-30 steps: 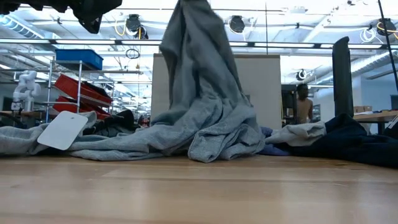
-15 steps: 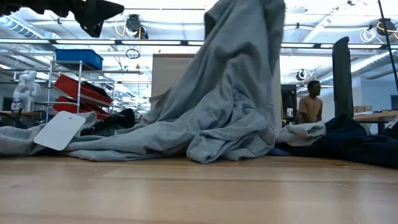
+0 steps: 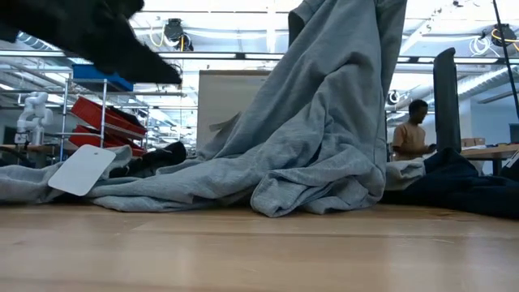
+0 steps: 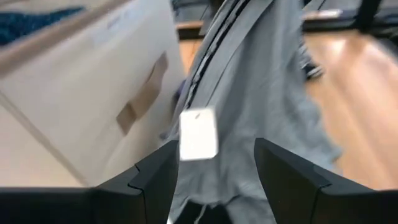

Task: Sort clothes
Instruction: Put the gray shirt into the laundry organizer

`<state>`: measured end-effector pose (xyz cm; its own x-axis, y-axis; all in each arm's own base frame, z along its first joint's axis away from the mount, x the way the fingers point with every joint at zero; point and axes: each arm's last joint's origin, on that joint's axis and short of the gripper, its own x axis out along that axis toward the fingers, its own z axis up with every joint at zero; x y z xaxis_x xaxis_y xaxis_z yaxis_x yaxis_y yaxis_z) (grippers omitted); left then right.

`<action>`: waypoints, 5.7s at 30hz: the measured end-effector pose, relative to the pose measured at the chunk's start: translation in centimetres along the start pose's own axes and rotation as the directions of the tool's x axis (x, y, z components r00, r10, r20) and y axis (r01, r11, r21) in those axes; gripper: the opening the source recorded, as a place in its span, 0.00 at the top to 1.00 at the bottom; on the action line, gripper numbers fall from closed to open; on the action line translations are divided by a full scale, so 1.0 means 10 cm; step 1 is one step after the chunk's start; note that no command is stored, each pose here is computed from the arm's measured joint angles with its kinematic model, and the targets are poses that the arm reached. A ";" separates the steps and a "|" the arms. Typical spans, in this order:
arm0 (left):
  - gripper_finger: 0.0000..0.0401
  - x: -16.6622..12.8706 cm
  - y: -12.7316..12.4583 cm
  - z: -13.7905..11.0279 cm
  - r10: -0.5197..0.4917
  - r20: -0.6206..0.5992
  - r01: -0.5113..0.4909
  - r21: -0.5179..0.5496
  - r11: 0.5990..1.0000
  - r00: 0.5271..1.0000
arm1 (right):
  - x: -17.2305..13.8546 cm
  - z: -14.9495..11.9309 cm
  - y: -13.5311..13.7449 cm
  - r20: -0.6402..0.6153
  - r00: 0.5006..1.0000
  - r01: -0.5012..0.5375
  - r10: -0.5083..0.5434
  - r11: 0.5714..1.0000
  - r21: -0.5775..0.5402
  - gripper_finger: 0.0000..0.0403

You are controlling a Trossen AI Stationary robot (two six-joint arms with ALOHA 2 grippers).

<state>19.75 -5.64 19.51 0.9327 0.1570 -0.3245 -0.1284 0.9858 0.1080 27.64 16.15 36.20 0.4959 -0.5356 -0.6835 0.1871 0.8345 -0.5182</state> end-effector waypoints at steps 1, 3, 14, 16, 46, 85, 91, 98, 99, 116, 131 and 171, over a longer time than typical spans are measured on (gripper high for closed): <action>0.46 0.04 0.01 -0.03 0.012 -0.020 -0.012 0.006 1.000 1.000 | 0.00 0.00 0.00 0.000 1.000 0.000 0.000 1.000 -0.001 1.00; 0.46 0.11 0.03 -0.09 0.035 -0.056 -0.034 0.016 0.999 0.998 | 0.00 0.00 0.00 0.000 1.000 0.000 0.000 1.000 -0.004 1.00; 0.46 0.46 0.13 -0.33 0.146 -0.151 -0.131 0.102 0.986 0.978 | 0.01 0.03 0.00 0.020 1.000 -0.008 0.008 1.000 -0.008 1.00; 0.46 0.50 0.16 -0.37 0.170 -0.166 -0.153 0.107 0.982 0.971 | 0.01 0.05 0.01 0.031 0.999 -0.013 0.013 1.000 -0.018 1.00; 0.75 0.72 0.27 -0.47 0.114 -0.210 -0.103 0.062 0.993 0.971 | 0.07 0.12 -0.01 0.058 0.998 -0.016 0.018 0.999 -0.030 1.00; 1.00 -0.74 0.45 1.63 0.096 0.598 -0.088 -0.042 0.995 0.796 | -0.69 0.07 -0.94 0.405 0.820 0.302 -0.404 0.907 0.293 1.00; 1.00 -0.96 0.54 1.97 0.120 0.674 -0.107 -0.062 0.992 0.729 | -0.88 0.19 -1.21 0.454 0.779 0.312 -0.432 0.895 0.318 1.00; 1.00 -1.26 0.64 2.31 0.140 0.756 -0.109 -0.091 0.990 0.639 | -1.15 0.33 -1.64 0.572 0.688 0.255 -0.447 0.886 0.387 1.00; 1.00 -1.30 0.66 2.35 0.141 0.767 -0.107 -0.095 0.990 0.626 | -1.19 0.34 -1.71 0.600 0.663 0.240 -0.447 0.887 0.395 1.00; 1.00 -1.70 0.83 3.25 0.015 0.940 0.036 -0.029 0.999 0.342 | -1.43 0.39 -2.33 0.916 0.103 -0.050 -0.387 0.918 0.394 1.00; 1.00 -1.45 0.47 3.44 -0.284 0.890 0.256 0.199 0.946 0.356 | -1.61 0.33 -1.90 0.978 0.151 -0.228 -0.143 0.958 0.176 1.00; 1.00 -0.87 -1.48 2.47 -0.354 0.198 0.304 0.244 0.921 0.914 | -1.63 -0.12 0.59 0.737 0.672 -0.086 0.072 0.996 -0.019 1.00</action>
<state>21.86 -23.09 43.96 0.9646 -0.2175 -0.1492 0.2478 0.9411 0.2301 19.69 29.62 43.69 0.9716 -0.2047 -0.1184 0.1274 0.8750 -0.4670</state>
